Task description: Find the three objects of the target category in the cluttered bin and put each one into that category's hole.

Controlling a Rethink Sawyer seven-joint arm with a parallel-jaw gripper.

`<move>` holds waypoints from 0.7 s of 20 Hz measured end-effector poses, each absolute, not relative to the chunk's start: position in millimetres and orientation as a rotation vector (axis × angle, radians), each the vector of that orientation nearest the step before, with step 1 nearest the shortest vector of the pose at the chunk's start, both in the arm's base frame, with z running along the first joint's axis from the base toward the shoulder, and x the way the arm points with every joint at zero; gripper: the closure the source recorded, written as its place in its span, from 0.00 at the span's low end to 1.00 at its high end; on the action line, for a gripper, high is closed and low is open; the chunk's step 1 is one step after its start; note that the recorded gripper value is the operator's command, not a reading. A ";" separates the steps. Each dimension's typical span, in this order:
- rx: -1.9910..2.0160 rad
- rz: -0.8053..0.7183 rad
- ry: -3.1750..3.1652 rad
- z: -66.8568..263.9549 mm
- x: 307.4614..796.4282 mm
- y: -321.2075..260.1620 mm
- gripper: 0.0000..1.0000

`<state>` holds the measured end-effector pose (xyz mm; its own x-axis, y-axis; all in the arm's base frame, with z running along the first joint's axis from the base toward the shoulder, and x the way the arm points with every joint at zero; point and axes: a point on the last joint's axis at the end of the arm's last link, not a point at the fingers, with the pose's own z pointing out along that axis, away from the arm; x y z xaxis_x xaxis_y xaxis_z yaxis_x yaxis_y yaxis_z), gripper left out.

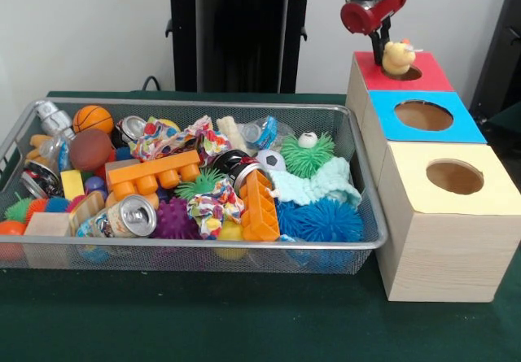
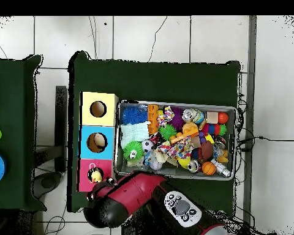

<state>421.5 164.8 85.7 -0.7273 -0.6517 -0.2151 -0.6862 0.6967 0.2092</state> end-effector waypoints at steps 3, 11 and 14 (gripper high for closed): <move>-1.104 0.407 2.777 85.8 420.9 165.5 1.00; -1.113 0.375 2.766 86.5 419.1 168.1 1.00; -1.113 0.368 2.764 86.4 418.6 168.5 1.00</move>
